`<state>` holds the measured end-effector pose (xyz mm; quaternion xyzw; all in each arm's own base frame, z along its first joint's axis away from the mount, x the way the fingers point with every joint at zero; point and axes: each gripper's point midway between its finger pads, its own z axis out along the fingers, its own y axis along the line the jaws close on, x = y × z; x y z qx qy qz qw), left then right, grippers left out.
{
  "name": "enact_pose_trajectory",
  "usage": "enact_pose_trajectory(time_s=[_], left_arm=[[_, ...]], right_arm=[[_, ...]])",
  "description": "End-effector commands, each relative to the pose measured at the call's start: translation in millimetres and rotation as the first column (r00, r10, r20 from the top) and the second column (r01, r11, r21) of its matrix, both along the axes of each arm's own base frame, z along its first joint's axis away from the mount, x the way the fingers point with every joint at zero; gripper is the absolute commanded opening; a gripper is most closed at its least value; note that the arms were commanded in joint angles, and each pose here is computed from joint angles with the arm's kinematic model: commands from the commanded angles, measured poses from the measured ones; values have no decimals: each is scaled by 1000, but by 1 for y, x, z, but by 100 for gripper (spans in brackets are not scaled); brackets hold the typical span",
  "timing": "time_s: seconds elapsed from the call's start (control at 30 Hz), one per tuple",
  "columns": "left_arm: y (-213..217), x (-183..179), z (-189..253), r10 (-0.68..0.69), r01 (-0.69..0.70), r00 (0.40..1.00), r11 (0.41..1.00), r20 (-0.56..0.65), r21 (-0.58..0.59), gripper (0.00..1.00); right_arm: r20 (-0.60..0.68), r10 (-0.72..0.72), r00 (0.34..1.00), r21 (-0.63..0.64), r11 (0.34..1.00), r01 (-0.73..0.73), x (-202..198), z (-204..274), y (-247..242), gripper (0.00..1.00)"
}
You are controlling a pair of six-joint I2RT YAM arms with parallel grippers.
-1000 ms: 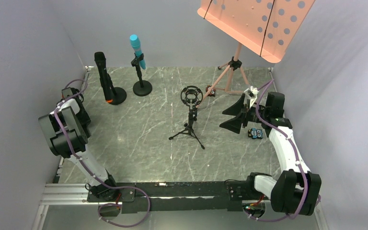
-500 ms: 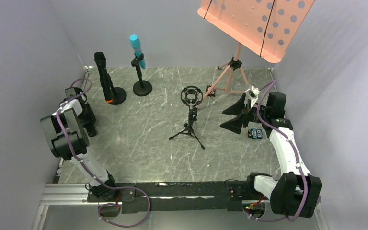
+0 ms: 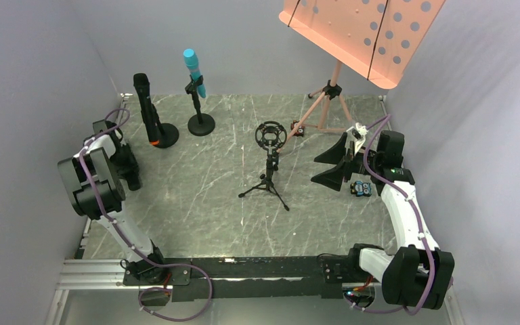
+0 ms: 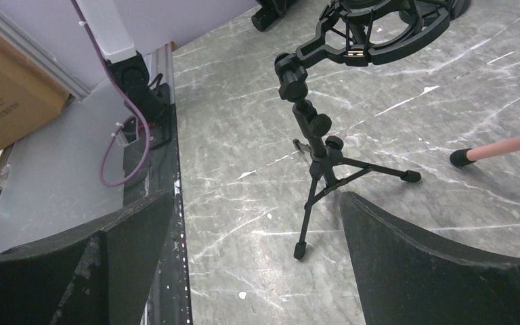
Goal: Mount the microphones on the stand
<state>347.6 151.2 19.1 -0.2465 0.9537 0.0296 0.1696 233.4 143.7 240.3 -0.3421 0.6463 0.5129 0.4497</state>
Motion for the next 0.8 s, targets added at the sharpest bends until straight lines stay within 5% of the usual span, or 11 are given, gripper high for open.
enact_pose_trajectory(time_s=[0.0, 0.13, 0.47, 0.6, 0.77], left_arm=[[-6, 0, -1, -16, 17, 1000, 999, 14, -48, 15], [-6, 1, 33, -18, 18, 992, 1000, 125, -1, 0], [-39, -12, 162, -86, 44, 826, 995, 557, 88, 0], [-71, -19, 222, -156, 128, 666, 987, 729, 94, 0], [-151, -30, 305, -282, 377, 343, 915, 896, 144, 0]], right_arm=[[73, 21, 997, 5, 1000, -21, -2, 12, -1, 100], [77, 24, 997, 6, 1000, -24, -3, 14, -1, 100], [84, 25, 996, 7, 1000, -26, -5, 15, -1, 100], [83, 23, 996, 5, 1000, -23, -4, 13, -1, 100], [119, 13, 993, -27, 1000, -10, -3, 11, -2, 100]])
